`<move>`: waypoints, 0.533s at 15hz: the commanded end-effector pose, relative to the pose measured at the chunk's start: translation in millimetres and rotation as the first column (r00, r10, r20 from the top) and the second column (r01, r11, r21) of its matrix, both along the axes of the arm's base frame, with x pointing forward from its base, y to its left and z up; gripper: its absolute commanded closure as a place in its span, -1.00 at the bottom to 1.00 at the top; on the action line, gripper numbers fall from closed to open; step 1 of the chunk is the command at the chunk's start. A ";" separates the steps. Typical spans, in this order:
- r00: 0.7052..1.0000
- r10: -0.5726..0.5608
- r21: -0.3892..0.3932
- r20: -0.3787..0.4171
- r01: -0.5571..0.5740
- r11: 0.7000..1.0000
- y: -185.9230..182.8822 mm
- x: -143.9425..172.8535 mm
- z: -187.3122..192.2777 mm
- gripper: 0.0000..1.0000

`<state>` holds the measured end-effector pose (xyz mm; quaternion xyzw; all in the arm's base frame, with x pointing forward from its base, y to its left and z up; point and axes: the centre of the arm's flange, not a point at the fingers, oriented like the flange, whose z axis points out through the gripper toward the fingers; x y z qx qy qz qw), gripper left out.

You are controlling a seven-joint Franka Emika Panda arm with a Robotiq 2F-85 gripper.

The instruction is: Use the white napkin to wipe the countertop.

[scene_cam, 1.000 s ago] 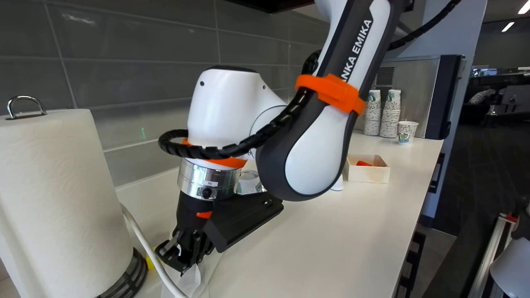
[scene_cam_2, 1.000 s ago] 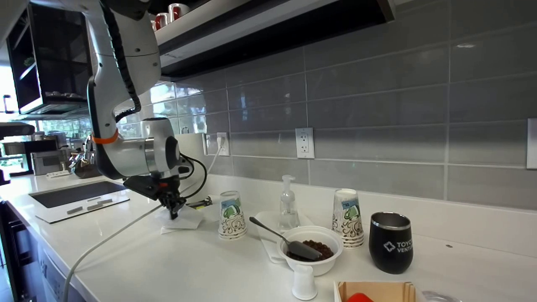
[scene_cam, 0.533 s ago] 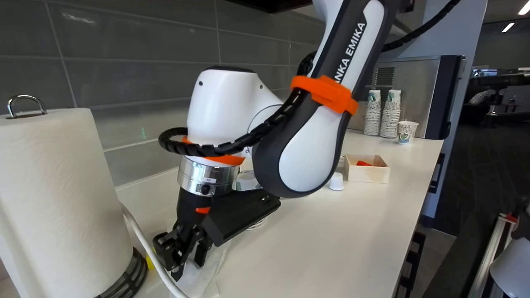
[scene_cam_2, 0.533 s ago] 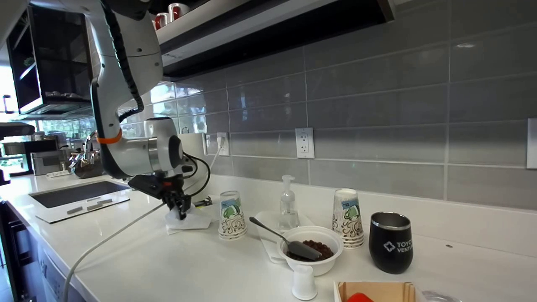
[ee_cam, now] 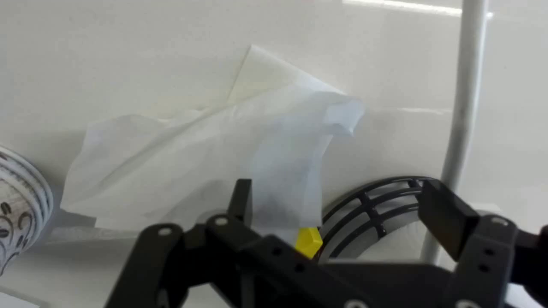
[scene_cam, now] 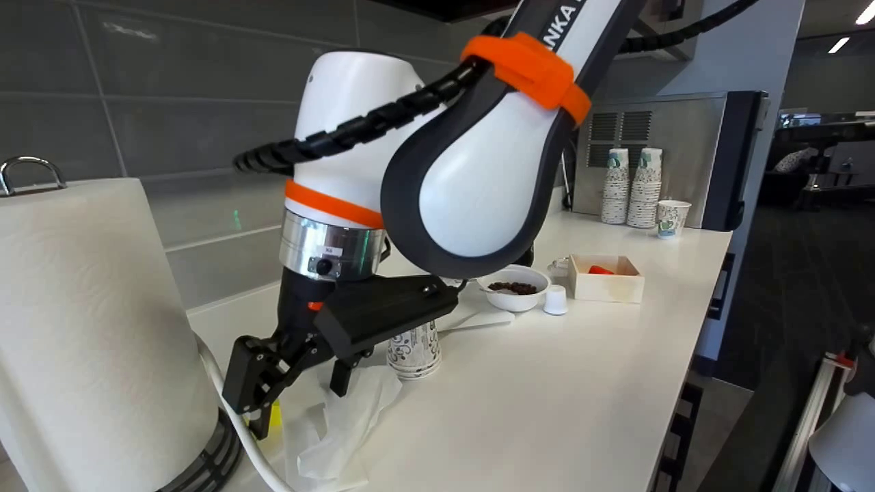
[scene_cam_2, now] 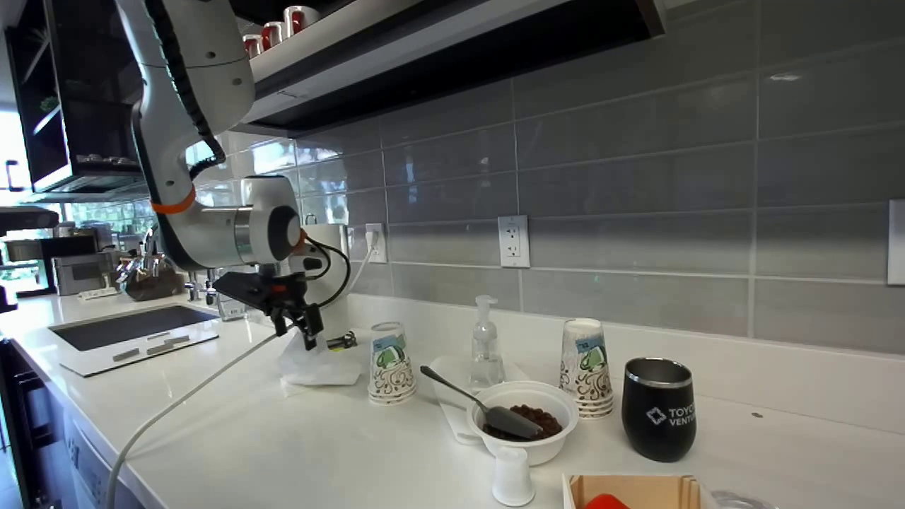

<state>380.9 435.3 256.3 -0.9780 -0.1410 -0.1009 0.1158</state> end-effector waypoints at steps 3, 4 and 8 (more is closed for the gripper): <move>0.999 0.003 -0.036 0.033 -0.002 0.999 -13.1 2.5 48.0 -1.00; 0.999 0.003 -0.049 0.039 -0.001 0.999 -16.6 3.6 53.4 -1.00; 0.999 -0.004 -0.117 0.052 0.010 0.993 -34.6 7.8 72.7 -1.00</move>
